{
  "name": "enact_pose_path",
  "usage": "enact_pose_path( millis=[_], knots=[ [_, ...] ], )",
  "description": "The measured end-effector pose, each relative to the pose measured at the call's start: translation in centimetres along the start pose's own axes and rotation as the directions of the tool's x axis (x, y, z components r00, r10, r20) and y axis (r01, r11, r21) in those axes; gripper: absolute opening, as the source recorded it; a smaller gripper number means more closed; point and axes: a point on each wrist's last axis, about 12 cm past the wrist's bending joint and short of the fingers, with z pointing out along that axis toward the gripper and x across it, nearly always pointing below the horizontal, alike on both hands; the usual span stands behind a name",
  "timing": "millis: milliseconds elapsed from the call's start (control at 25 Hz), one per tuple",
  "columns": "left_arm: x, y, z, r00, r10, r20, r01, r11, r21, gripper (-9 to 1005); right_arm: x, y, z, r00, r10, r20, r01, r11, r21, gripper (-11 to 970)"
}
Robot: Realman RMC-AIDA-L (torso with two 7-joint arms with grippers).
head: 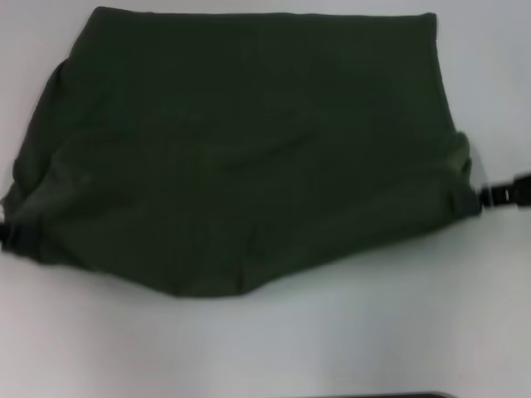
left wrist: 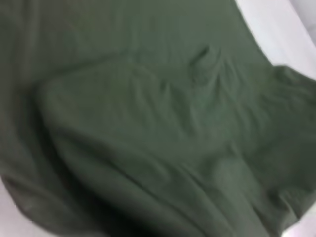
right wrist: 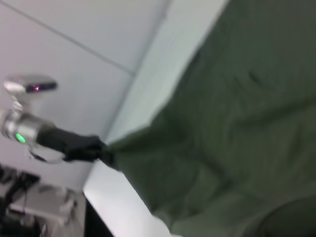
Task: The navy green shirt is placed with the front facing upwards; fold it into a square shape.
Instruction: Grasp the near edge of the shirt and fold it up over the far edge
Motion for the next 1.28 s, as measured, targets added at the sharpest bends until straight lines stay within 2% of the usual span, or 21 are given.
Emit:
enact_pose_path(
  millis=[200,360,520,680,720,760,800,880,1080,1280],
  knots=[
    [1.8,-0.5,0.8,0.993,-0.019,-0.116,0.017,1.000,-0.013,49,1.9,-0.2,0.7,0.992,0.052,-0.119,-0.048,0.998,0.033,43],
    [2.3,-0.6,1.3,0.986,-0.023,-0.167,0.021,1.000,-0.015,49,2.5,-0.3,0.8,0.987,0.066,-0.146,-0.061,0.997,0.036,43],
    [1.8,-0.6,1.1,0.989,-0.005,-0.148,0.003,1.000,-0.017,49,2.3,-0.4,0.3,0.994,0.061,-0.091,-0.059,0.998,0.027,43],
    [0.4,-0.7,0.6,0.996,0.034,-0.081,-0.036,0.999,-0.018,49,0.4,-0.1,-0.8,0.998,-0.007,0.057,0.006,1.000,0.011,44],
    [-0.1,-0.7,0.4,0.998,0.041,-0.056,-0.042,0.999,-0.020,49,-0.1,-0.1,-1.0,0.996,-0.018,0.092,0.017,1.000,0.012,44],
    [-2.5,-0.3,0.0,0.997,0.039,0.060,-0.036,0.998,-0.046,49,-0.9,-0.3,-1.2,0.989,-0.028,0.143,0.024,0.999,0.025,44],
    [-2.7,-0.3,0.1,0.997,0.040,0.065,-0.037,0.998,-0.047,49,-1.3,-0.6,-1.2,0.985,-0.028,0.173,0.022,0.999,0.038,44],
    [-4.7,0.0,0.4,0.990,0.030,0.138,-0.020,0.997,-0.074,49,-2.2,-1.2,-0.8,0.973,-0.030,0.231,0.016,0.998,0.061,44],
    [-8.9,0.5,3.1,0.973,0.012,0.232,0.024,0.988,-0.150,49,-4.0,-3.0,0.6,0.941,-0.018,0.338,-0.028,0.991,0.132,44],
    [-11.9,0.3,6.1,0.958,0.046,0.285,0.024,0.971,-0.237,49,-5.5,-4.2,1.9,0.902,-0.034,0.431,-0.070,0.972,0.223,44]
  ],
)
